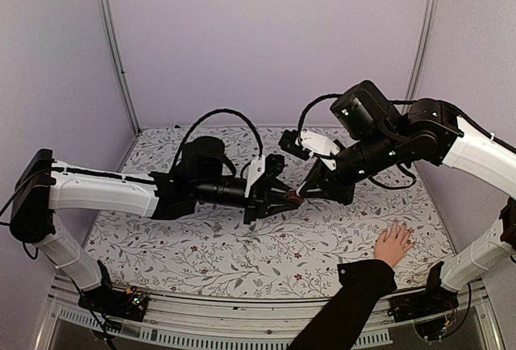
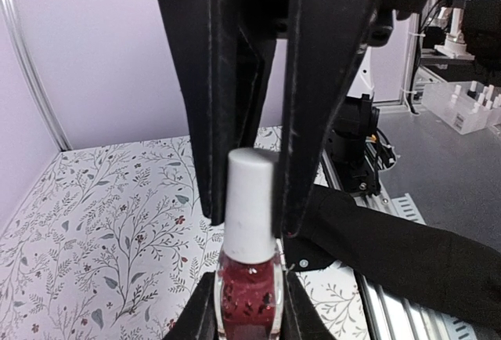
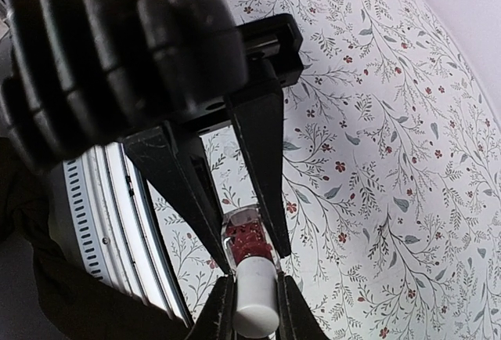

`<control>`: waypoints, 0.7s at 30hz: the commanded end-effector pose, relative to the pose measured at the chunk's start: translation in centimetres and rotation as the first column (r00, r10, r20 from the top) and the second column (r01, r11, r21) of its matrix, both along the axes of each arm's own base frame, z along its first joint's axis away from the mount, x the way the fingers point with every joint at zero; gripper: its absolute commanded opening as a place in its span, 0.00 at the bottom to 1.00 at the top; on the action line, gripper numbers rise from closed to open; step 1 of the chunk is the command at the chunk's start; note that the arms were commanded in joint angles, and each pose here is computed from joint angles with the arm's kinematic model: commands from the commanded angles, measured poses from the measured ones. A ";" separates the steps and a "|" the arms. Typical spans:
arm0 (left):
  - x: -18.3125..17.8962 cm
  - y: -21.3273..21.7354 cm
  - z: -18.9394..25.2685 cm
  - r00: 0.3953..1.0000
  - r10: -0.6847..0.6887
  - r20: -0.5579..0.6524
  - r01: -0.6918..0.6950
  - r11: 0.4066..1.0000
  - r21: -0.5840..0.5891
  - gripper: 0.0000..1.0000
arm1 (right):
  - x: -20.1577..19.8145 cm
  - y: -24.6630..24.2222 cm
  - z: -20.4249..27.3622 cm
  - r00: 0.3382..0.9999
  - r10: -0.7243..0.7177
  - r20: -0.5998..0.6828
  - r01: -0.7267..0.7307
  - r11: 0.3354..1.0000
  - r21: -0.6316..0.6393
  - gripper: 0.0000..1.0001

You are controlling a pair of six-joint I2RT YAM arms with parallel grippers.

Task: Paint the nails
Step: Unscrew the nail polish bottle.

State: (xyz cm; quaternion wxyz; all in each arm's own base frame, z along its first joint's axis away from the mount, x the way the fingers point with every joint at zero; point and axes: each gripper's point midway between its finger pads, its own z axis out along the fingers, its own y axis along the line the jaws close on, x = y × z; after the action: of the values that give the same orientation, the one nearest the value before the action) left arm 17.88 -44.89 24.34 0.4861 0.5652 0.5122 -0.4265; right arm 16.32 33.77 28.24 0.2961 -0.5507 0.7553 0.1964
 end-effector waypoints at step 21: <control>0.1 0.2 0.6 0.998 0.022 0.050 -0.022 1.000 -0.015 0.00 | -1.6 0.9 2.6 0.996 0.085 0.017 -0.086 0.991 0.100 0.00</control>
State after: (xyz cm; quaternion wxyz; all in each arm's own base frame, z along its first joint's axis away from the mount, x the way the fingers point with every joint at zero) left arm 17.69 -44.80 24.46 0.5042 0.5713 0.5044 -0.4063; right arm 15.97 33.67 29.10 0.3025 -0.5571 0.7459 0.2044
